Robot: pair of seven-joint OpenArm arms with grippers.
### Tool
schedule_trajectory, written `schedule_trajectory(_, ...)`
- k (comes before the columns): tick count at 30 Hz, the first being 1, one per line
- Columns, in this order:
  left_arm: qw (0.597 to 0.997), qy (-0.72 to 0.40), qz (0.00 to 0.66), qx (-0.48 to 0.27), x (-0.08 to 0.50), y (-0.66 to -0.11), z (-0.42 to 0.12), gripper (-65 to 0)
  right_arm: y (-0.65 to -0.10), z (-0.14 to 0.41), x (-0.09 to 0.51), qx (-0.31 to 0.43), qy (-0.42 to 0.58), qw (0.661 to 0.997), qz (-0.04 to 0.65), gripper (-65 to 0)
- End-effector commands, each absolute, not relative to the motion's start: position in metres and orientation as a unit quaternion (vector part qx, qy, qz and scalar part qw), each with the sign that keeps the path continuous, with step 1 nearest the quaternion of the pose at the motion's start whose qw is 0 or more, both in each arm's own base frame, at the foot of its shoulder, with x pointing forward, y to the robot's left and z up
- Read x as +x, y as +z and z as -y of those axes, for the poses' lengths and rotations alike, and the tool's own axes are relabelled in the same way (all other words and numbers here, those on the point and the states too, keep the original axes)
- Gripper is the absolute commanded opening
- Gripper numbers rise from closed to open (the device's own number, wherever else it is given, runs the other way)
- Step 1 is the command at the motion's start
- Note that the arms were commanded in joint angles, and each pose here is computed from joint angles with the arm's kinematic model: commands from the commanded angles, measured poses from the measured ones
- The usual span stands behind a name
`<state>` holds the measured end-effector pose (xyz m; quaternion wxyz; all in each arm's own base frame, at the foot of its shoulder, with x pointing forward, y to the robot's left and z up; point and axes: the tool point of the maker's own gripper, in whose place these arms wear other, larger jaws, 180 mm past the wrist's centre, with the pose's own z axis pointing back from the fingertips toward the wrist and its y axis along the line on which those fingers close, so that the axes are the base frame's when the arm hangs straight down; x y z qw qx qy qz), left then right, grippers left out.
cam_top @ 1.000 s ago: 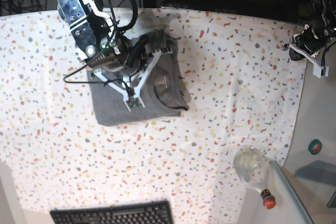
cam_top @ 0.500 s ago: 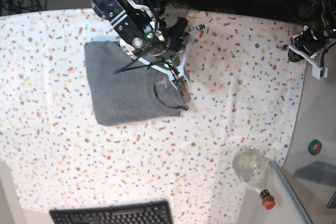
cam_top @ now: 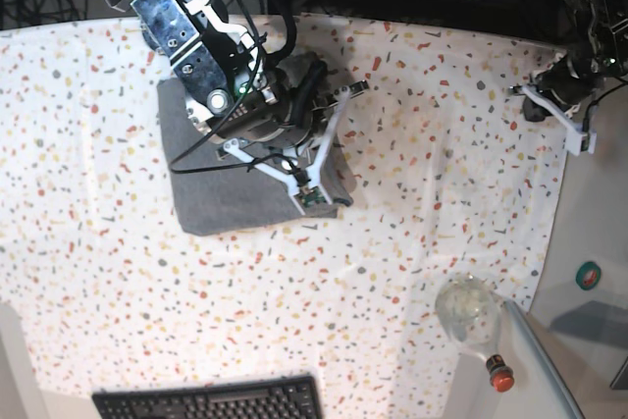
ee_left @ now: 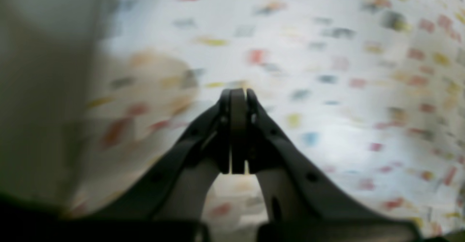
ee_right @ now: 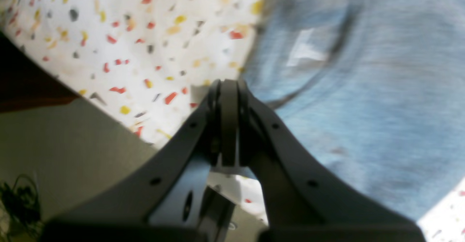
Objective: Layout the t-shirt on the table in an organized manner, then fold the t-shirt properly
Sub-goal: 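Press the folded stack with the right gripper and move the left gripper to its edge, then grasp the stack's edge with the left gripper and fold it over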
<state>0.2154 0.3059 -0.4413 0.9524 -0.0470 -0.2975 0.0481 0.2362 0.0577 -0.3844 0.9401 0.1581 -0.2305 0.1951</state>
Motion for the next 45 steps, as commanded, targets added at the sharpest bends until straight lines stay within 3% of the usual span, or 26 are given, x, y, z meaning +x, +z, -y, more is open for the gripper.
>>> schedule_trajectory(1,0.937,0.021,0.341,-0.073,0.239,-0.422,-0.28,-65.0,-0.376,-0.046,0.253,0.15,0.175,0.939,0.254,-65.0)
schedule_trajectory(6,0.92,-0.02,0.358,-0.156,0.277,-0.414,-0.186,-65.0,-0.386,-0.005,0.259,0.12,0.137,0.951,0.25,-65.0)
schedule_trajectory(9,0.922,-0.018,0.33,-0.2,0.297,-0.423,-0.148,-29.9,-0.39,0.009,0.255,0.105,0.141,0.953,0.247,-65.0)
schedule_trajectory(10,0.919,-0.013,0.331,-0.212,0.303,-0.423,-0.138,-21.1,-0.39,0.011,0.253,0.103,0.142,0.953,0.246,-65.0)
schedule_trajectory(12,0.914,-0.004,0.332,-0.232,0.312,-0.423,-0.122,-7.6,-0.391,0.014,0.247,0.101,0.144,0.954,0.244,-65.0)
schedule_trajectory(13,0.912,0.0,0.33,-0.242,0.316,-0.424,-0.114,-5.1,-0.393,0.015,0.244,0.102,0.144,0.955,0.24,-65.0)
schedule_trajectory(18,0.902,0.019,0.322,-0.288,0.341,-0.425,-0.078,-9.5,-0.4,0.015,0.232,0.104,0.142,0.958,0.226,-65.0)
schedule_trajectory(24,0.897,0.027,0.31,-0.314,0.356,-0.427,-0.057,-20.2,-0.401,0.015,0.231,0.104,0.142,0.958,0.225,-65.0)
schedule_trajectory(34,0.896,0.001,0.299,-0.328,0.355,-0.434,-0.028,-50.7,-0.401,0.015,0.231,0.104,0.142,0.958,0.224,-65.0)
schedule_trajectory(37,0.894,-0.001,0.303,-0.329,0.357,-0.433,-0.026,-65.0,-0.403,0.015,0.227,0.105,0.142,0.96,0.22,-65.0)
schedule_trajectory(45,0.885,-0.044,0.326,-0.33,0.365,-0.41,-0.009,-65.0,-0.405,0.022,0.227,0.096,0.144,0.96,0.219,-65.0)
